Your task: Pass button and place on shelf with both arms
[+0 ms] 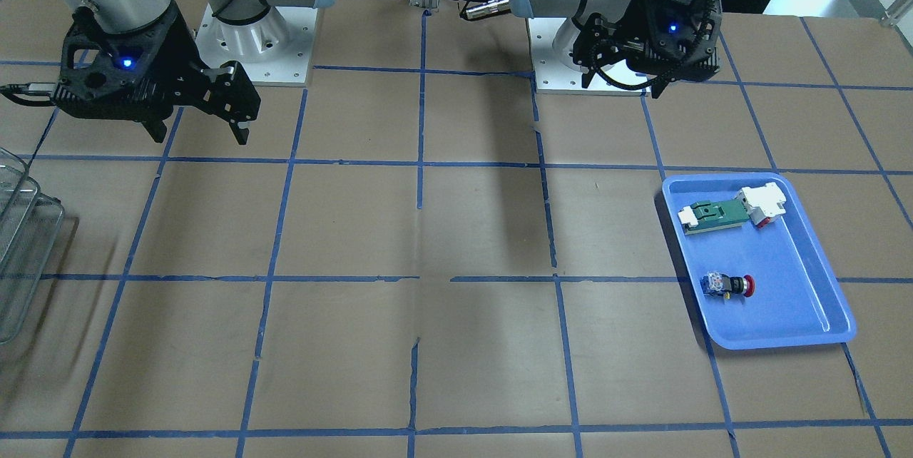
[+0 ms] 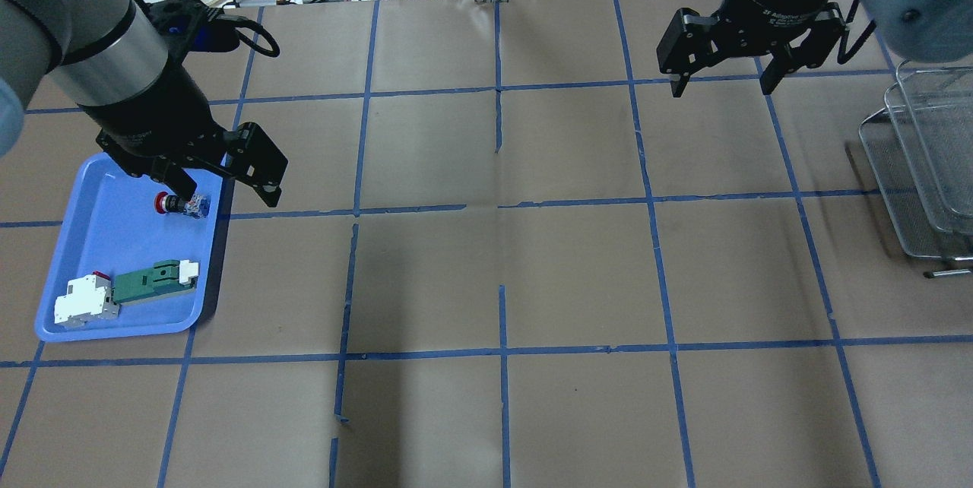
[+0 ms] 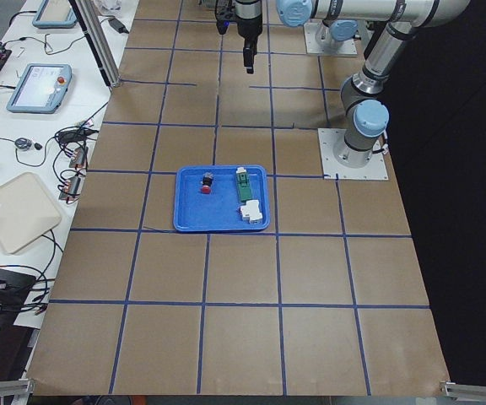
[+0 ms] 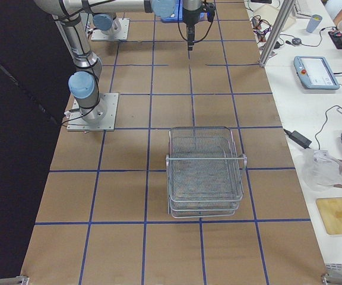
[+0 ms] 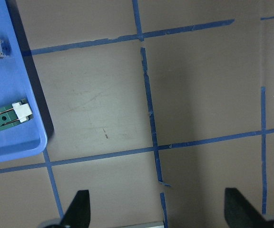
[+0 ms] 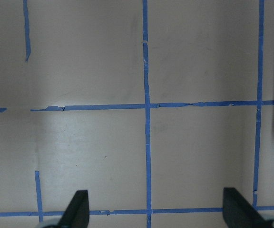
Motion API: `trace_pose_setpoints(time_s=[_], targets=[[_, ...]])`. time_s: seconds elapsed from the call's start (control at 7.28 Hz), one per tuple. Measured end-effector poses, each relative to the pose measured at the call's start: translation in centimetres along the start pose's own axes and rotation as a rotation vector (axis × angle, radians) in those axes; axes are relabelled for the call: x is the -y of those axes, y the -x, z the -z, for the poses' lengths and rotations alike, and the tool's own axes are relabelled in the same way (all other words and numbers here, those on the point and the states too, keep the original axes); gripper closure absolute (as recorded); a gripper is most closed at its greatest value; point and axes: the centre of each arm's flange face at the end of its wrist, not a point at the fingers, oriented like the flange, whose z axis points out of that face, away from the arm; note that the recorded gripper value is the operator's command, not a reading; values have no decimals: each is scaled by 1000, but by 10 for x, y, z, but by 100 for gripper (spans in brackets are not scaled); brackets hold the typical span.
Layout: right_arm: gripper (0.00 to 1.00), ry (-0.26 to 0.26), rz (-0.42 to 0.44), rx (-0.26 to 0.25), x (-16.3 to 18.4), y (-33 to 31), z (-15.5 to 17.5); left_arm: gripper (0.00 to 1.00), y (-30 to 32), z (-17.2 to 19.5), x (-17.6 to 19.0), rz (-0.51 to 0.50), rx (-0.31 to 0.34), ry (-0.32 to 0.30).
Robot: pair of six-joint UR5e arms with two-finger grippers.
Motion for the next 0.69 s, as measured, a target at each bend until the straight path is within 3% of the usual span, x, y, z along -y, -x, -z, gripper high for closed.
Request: trace_pose_setpoints(time_s=[0.69], targets=[[0, -3, 1, 0, 0, 0, 0, 0, 0, 2, -2, -1, 5, 0]])
